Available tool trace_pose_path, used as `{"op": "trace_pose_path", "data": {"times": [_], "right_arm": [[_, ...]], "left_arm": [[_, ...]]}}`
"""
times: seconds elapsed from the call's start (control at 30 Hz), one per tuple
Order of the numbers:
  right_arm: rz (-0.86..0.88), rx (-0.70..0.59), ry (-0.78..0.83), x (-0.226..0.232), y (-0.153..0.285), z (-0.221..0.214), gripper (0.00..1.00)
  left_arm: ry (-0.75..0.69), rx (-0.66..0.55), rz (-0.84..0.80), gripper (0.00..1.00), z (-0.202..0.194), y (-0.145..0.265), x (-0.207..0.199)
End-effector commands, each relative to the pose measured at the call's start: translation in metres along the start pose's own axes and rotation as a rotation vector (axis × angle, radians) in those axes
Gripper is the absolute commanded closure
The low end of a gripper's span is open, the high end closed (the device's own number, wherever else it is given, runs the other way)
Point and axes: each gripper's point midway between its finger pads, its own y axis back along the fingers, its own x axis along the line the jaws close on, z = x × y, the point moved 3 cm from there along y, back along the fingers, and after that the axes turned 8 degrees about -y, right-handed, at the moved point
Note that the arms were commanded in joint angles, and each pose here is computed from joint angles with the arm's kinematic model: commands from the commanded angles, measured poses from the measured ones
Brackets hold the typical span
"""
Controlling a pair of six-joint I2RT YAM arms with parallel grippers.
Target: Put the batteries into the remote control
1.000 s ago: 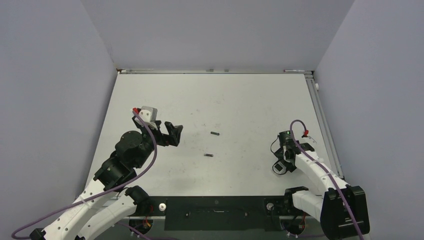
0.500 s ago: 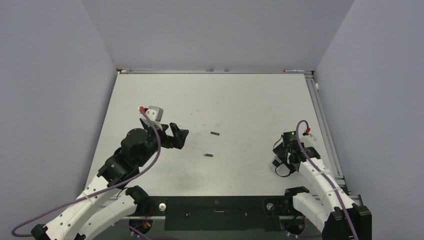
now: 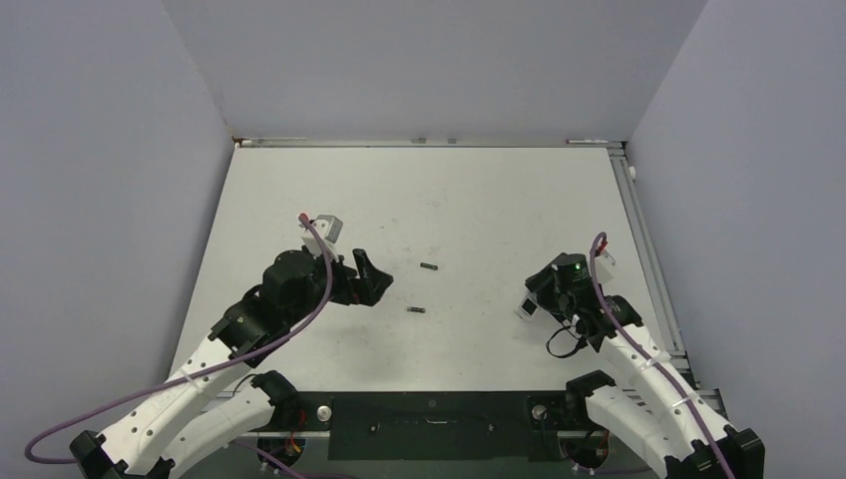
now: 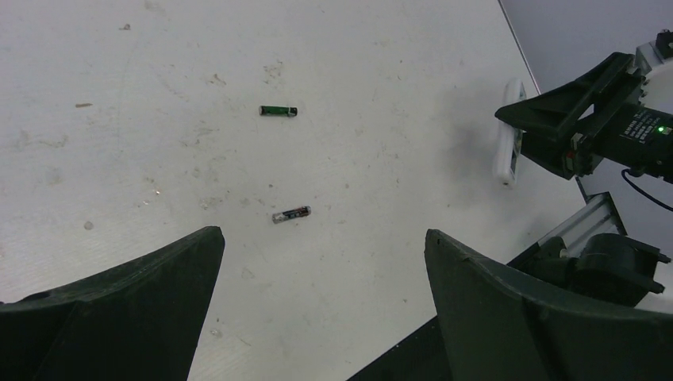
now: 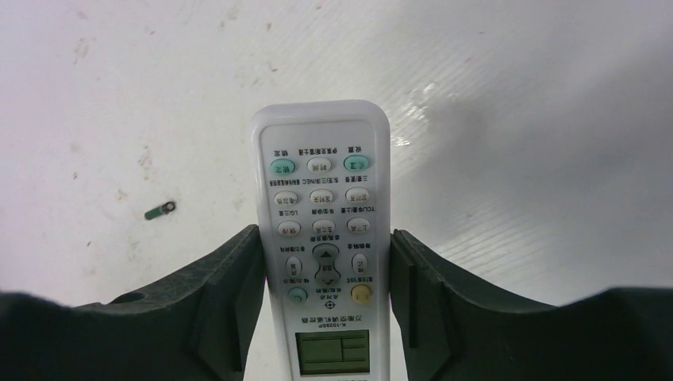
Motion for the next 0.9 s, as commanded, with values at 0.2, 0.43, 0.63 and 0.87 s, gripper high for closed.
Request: {"op": "trace_pose_path", "data": {"times": [0.2,0.43,0.63,0.87], "right_arm": [[0.275,0.036,-0.088,0.087,0.025,-0.019,0.92],[0.35,0.077,-0.117,0.117,0.035,-0.046,0.91],[0.407,0.099,-0.109,0.145,0.051,-0.072,0.92],[0.468,0.142,-0.097,0.178,0.07,-0.101,0.92]], "left_arm": [[0.158,-0.007,-0.265,0.04,-0.008,-0.001,-0.038],[0.211,-0.005,-0.394,0.02,-0.013,-0.002,-0.054],[0.229,-0.023,-0.473,0.05,-0.012,-0.003,-0.064],[0.239,0.001,-0.507,0.17,-0.021,-0.007,-0.067]]}}
